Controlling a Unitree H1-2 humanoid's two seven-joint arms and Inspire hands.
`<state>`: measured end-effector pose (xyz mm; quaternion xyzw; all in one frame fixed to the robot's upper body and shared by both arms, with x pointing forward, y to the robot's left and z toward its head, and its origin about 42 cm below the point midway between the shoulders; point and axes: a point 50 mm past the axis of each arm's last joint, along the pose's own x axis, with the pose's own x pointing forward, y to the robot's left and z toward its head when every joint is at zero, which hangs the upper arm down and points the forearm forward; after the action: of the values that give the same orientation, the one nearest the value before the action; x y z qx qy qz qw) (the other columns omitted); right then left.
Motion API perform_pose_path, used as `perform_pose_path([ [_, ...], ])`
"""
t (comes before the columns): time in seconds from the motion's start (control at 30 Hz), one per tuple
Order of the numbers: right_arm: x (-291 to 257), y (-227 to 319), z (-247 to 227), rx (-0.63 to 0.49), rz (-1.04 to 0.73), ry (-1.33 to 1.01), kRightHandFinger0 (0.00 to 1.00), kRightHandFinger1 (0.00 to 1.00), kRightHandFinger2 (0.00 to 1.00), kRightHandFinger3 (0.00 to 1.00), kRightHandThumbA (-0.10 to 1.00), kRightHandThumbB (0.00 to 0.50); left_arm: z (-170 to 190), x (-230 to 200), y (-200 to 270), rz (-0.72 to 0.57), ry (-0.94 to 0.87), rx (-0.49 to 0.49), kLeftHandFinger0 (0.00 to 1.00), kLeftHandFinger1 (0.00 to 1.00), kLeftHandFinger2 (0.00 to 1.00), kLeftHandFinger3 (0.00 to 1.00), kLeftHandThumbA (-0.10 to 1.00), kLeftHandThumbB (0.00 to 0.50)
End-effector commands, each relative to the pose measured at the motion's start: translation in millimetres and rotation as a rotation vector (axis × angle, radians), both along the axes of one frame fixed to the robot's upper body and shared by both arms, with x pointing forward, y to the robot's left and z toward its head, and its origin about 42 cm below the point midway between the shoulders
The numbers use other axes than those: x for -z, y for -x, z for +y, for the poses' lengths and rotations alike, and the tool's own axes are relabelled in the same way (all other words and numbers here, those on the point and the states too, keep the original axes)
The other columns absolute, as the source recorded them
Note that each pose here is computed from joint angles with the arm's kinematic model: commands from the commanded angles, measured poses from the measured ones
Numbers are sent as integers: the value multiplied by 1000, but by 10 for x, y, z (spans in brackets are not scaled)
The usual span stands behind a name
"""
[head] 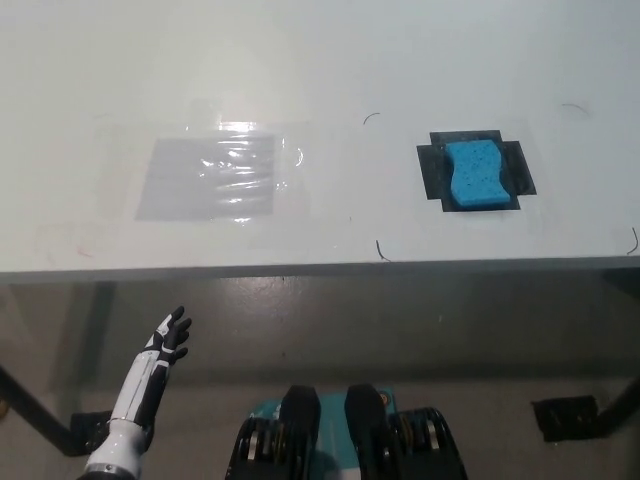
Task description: A soft sponge is kept on the balc marked spot on the table infront of the robot and it uses its right hand fist to press down on it and drrags it across the table in a back and forth manner twice to clean it
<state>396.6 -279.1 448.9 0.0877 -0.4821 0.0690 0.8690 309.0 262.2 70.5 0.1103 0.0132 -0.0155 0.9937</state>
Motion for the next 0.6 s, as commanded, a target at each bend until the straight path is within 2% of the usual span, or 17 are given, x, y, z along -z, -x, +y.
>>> perform_pose_path([
  [0.0, -832, -785, 167, -99, 168, -114, 0, 0, 0, 0, 1000, 122, 31, -197, -87, -105, -28, 38, 1000, 1000, 1000, 1000, 1000, 73],
  [0.07, -891, -1039, 264, -80, 215, -121, 0, 0, 0, 0, 1000, 147, 37, -204, -81, -106, -35, 38, 1000, 1000, 1000, 1000, 1000, 81],
  [0.17, -907, -1308, 437, 16, 262, -58, 0, 0, 0, 0, 1000, 125, 30, -188, -62, -104, -33, 34, 1000, 1000, 1000, 1000, 1000, 80],
  [0.23, -897, -1431, 523, 42, 293, -41, 0, 0, 0, 0, 1000, 111, 32, -184, -61, -104, -38, 38, 1000, 1000, 1000, 1000, 1000, 80],
  [0.27, -858, -1545, 615, 48, 314, -35, 0, 0, 0, 0, 1000, 111, 33, -187, -58, -107, -39, 42, 1000, 1000, 1000, 1000, 1000, 92],
  [0.37, -702, -1737, 753, 70, 373, -34, 0, 0, 0, 0, 1000, 98, 25, -172, -46, -104, -41, 43, 1000, 1000, 1000, 1000, 1000, 75],
  [0.53, -304, -1965, 902, 118, 547, -53, 0, 0, 0, 0, 1000, 109, 8, -170, -23, -96, -37, 50, 1000, 1000, 1000, 1000, 1000, 67],
  [0.57, -190, -1997, 917, 118, 587, -48, 0, 0, 34, 37, 1000, 118, 10, -179, -21, -96, -40, 51, 1000, 1000, 1000, 1000, 1000, 71],
])
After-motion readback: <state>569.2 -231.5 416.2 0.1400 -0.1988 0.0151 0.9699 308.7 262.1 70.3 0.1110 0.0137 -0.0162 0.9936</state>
